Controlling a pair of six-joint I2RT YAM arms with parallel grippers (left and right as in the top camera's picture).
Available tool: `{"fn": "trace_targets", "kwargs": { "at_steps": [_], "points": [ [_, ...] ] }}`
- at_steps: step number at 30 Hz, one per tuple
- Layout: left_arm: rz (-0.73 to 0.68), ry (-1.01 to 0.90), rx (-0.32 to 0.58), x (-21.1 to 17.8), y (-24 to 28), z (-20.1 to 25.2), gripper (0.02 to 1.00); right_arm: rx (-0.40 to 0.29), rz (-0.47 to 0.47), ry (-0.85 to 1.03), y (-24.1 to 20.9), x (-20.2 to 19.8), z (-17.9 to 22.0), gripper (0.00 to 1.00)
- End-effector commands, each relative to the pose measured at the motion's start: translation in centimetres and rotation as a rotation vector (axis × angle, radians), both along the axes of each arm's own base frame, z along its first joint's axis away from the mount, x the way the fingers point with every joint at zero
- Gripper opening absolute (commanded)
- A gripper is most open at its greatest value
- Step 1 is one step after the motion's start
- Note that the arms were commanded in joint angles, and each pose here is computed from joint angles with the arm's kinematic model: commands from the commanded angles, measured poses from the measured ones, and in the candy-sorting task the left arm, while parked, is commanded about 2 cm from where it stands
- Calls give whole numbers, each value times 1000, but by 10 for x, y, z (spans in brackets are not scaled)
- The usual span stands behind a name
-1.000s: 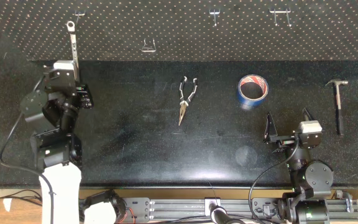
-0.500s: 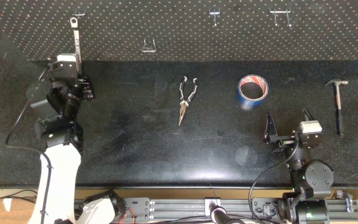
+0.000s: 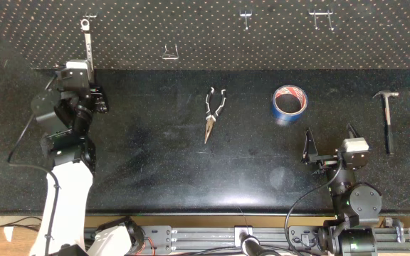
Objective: Place Tools Onto Pegboard
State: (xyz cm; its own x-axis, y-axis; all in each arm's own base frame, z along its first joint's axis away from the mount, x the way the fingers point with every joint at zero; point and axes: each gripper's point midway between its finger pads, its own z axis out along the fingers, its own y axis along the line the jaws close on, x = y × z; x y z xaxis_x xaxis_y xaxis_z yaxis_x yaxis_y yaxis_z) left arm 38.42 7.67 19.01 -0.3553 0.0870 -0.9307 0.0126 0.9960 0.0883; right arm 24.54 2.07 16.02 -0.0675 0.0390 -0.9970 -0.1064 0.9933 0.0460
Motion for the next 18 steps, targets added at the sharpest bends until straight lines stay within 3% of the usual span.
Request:
{"fn": "trace_targets", "kwargs": {
  "at_steps": [1, 11, 14, 18],
  "points": [
    [8, -70, 11, -4, -1, 26, 27, -14, -1, -1, -1, 0, -1, 961],
    [62, -41, 21, -31, 0, 37, 25, -14, -1, -1, -1, 0, -1, 961],
    [106, -41, -45, -32, 6, 36, 27, -14, -1, -1, -1, 0, -1, 958],
    [102, -14, -56, -30, 7, 26, 27, -14, -1, -1, -1, 0, -1, 958]
  ]
}}
